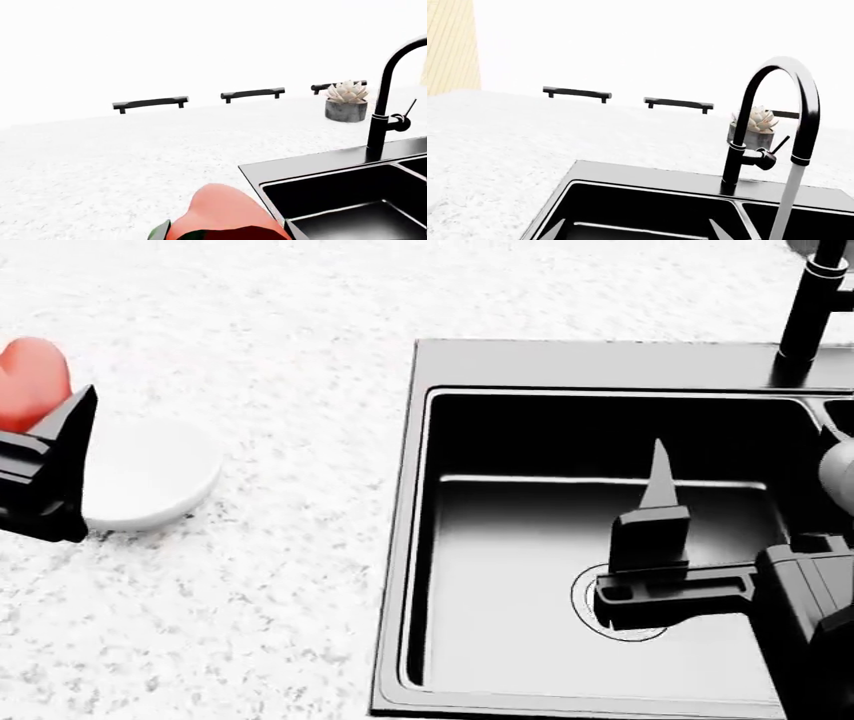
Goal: Pick the eggplants and mangos from the sink and place them in one bowl. Place the bell pepper in the other bowl. Then turn off the sink faucet.
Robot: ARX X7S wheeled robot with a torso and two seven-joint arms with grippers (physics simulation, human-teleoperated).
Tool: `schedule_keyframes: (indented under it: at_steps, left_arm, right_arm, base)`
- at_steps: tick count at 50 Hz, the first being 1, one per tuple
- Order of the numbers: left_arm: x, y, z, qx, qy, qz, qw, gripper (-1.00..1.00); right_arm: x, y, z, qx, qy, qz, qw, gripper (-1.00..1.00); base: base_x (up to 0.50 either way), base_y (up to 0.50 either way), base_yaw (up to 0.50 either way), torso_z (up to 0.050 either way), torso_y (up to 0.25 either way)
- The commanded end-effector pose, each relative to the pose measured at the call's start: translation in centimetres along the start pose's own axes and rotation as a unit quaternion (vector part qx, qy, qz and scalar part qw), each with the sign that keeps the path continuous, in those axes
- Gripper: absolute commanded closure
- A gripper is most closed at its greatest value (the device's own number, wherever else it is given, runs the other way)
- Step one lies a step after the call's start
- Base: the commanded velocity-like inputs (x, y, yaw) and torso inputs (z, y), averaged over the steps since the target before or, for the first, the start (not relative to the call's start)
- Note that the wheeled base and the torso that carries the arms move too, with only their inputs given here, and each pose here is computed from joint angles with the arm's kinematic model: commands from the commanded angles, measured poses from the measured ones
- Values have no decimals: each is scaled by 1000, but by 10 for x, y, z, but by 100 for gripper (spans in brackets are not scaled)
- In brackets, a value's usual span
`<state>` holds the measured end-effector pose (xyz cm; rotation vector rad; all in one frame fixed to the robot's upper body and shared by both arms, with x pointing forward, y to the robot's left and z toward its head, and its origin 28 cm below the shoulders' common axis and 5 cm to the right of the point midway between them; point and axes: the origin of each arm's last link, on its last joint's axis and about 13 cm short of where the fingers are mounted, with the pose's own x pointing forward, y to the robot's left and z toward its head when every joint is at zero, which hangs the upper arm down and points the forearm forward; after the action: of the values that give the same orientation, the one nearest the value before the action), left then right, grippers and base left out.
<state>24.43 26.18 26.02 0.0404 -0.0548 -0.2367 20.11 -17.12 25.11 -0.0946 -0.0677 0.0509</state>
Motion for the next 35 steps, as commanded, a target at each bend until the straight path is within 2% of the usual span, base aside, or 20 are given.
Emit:
schedule_keyframes:
  at_steps: [1, 14, 27, 35]
  left_arm:
    - [3, 3, 0, -8, 0, 7, 1000, 100]
    - [5, 4, -1, -7, 1, 5, 1000, 100]
    - [6, -1, -4, -9, 5, -2, 1000, 100]
    - [9, -9, -2, -10, 6, -31, 999, 100]
  right_arm:
    - [1, 0, 0, 1, -2, 1, 1000, -100]
    - [5, 0, 1, 2, -11, 0, 1000, -100]
    - [0, -2, -1, 2, -5, -5, 1000, -100]
    - [-1, -1, 1, -3, -9, 0, 1000, -100]
  base:
    - [212, 501, 0, 0, 0]
    - [335, 472, 0, 0, 0]
    - [481, 309, 0, 0, 1]
    - [423, 380, 0, 0, 1]
